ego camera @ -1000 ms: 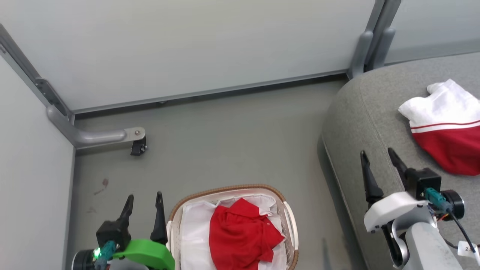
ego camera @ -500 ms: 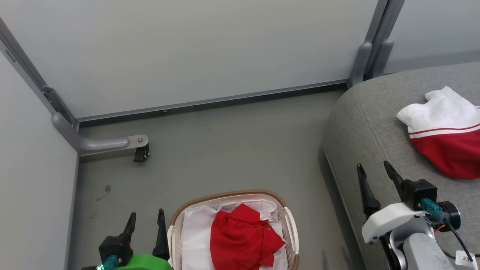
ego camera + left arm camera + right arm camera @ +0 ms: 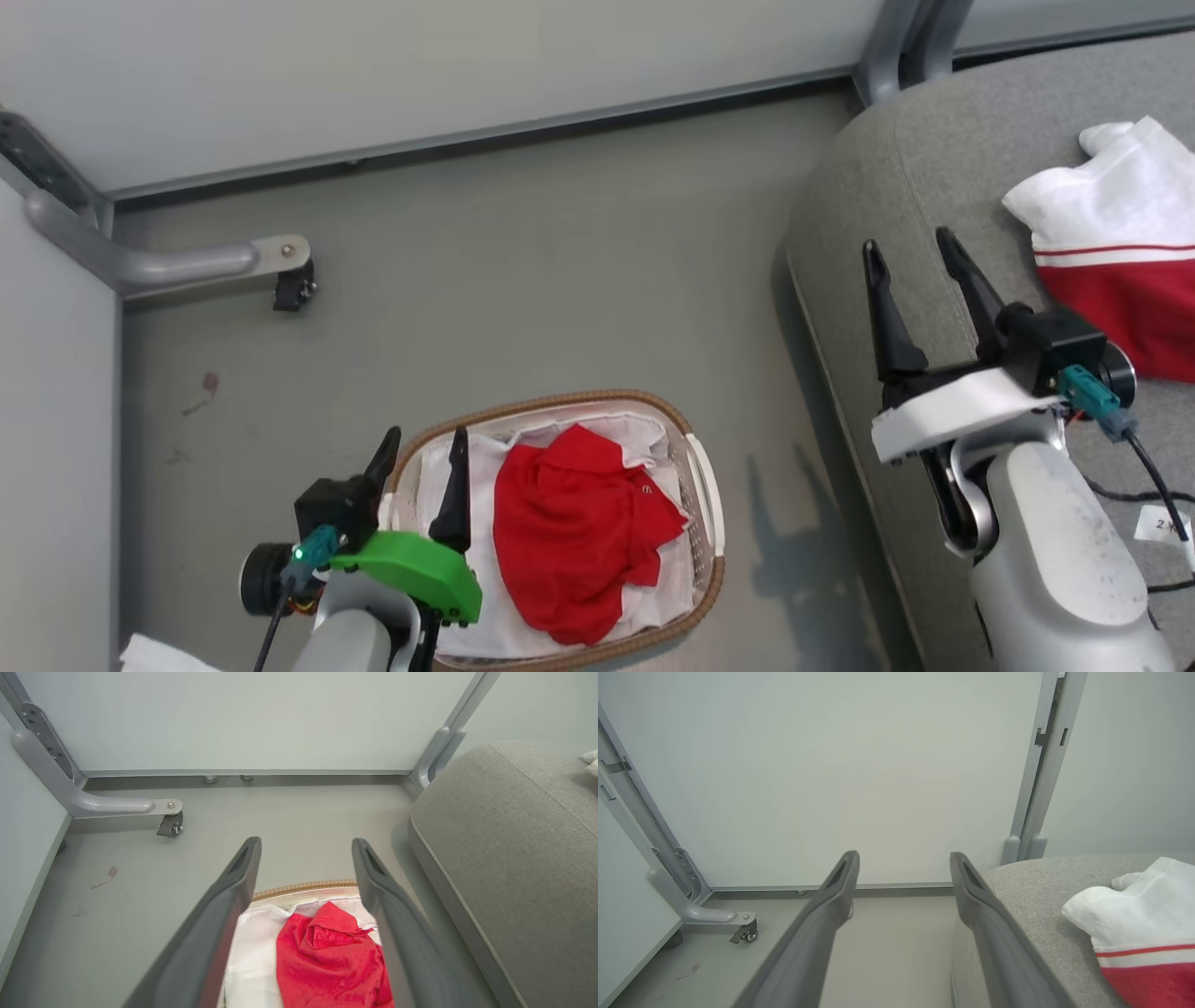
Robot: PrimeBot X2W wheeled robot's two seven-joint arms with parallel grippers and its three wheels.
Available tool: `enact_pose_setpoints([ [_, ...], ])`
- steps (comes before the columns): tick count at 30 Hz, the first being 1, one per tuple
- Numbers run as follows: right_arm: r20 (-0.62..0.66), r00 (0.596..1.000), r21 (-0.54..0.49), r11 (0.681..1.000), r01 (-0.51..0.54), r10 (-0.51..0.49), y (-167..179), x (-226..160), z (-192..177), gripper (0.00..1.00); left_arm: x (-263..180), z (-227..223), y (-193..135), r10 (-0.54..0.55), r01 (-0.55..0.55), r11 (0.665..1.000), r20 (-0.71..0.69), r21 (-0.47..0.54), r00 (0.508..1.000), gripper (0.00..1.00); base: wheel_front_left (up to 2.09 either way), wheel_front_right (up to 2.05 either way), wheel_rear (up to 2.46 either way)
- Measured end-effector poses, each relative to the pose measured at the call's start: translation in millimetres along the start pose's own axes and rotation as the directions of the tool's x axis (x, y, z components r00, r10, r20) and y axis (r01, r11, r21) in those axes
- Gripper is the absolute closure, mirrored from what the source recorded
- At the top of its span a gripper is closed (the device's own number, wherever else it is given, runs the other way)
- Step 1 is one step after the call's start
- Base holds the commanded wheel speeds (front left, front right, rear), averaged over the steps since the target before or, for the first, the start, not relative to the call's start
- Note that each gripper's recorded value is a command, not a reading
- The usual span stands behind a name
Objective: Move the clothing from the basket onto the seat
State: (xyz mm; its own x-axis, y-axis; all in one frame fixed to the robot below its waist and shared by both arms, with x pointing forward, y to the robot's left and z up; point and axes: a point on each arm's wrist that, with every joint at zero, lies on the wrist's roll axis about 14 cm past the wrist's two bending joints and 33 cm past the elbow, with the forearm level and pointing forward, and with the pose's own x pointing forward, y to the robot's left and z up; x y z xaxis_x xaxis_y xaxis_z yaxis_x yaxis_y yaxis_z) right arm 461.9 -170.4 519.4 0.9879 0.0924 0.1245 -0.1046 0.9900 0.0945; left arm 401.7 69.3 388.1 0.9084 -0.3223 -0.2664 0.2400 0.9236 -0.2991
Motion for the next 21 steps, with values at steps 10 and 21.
enact_pose_setpoints([
  [10, 0.026, 0.999, 0.008, 0.999, -0.032, 0.031, -0.7, 44.0, -10.7, 0.0, 59.2, -46.1, -24.4, -0.146, 0.147, 0.989, -0.147, -0.002, 0.978, 0.0, 0.0, 0.0, 0.0],
  [21, 0.02, 0.999, 0.016, 0.999, -0.039, 0.038, -11.4, 70.4, -37.4, 0.0, 86.2, -139.3, -34.7, -0.239, 0.253, 0.967, -0.388, -0.014, 0.89, 0.0, 0.0, 0.0, 0.0],
])
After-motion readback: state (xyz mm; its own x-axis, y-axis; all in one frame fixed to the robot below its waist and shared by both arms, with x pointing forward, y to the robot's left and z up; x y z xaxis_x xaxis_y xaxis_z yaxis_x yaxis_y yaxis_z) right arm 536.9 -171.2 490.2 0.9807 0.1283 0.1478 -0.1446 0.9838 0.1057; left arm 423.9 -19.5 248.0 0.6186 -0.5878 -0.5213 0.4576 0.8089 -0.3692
